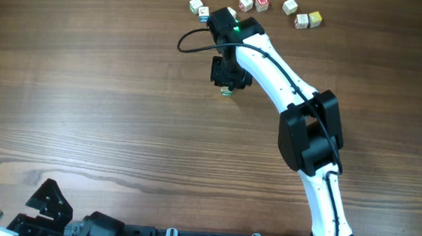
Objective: Form a tower
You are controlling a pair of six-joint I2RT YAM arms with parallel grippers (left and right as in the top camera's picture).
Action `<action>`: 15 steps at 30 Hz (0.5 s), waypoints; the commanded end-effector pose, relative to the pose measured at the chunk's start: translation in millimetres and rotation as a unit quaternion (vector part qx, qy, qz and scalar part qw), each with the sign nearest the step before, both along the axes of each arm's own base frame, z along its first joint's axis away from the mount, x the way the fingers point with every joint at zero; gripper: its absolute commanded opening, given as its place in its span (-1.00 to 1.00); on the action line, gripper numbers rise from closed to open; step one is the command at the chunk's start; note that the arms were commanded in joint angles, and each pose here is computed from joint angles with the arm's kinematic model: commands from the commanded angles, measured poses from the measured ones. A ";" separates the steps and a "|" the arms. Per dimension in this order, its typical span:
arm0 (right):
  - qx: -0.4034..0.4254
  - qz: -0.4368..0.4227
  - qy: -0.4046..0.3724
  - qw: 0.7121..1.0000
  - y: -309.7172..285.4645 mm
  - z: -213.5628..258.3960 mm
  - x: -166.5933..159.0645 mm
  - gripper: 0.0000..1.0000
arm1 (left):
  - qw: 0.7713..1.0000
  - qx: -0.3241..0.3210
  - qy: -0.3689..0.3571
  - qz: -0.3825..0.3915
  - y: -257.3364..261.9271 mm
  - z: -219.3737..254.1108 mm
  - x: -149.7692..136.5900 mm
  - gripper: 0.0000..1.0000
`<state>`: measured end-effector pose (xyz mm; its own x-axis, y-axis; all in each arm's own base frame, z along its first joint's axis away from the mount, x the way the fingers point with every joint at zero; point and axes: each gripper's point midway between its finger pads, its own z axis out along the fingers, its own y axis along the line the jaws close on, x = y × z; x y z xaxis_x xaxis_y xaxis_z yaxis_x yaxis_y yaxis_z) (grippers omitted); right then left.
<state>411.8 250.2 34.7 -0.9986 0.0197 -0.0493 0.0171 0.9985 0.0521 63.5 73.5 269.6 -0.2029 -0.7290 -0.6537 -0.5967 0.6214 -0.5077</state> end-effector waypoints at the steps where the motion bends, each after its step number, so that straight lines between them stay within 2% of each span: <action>1: 0.008 0.004 -0.008 1.000 2.2 7.9 4.0 -0.74 | 1.000 0.000 -0.005 0.011 2.6 0.5 -0.9 1.00; 15: 0.015 0.004 -0.008 1.000 4.8 8.1 4.5 -0.74 | 1.000 0.000 -0.005 0.011 2.6 0.5 -0.9 1.00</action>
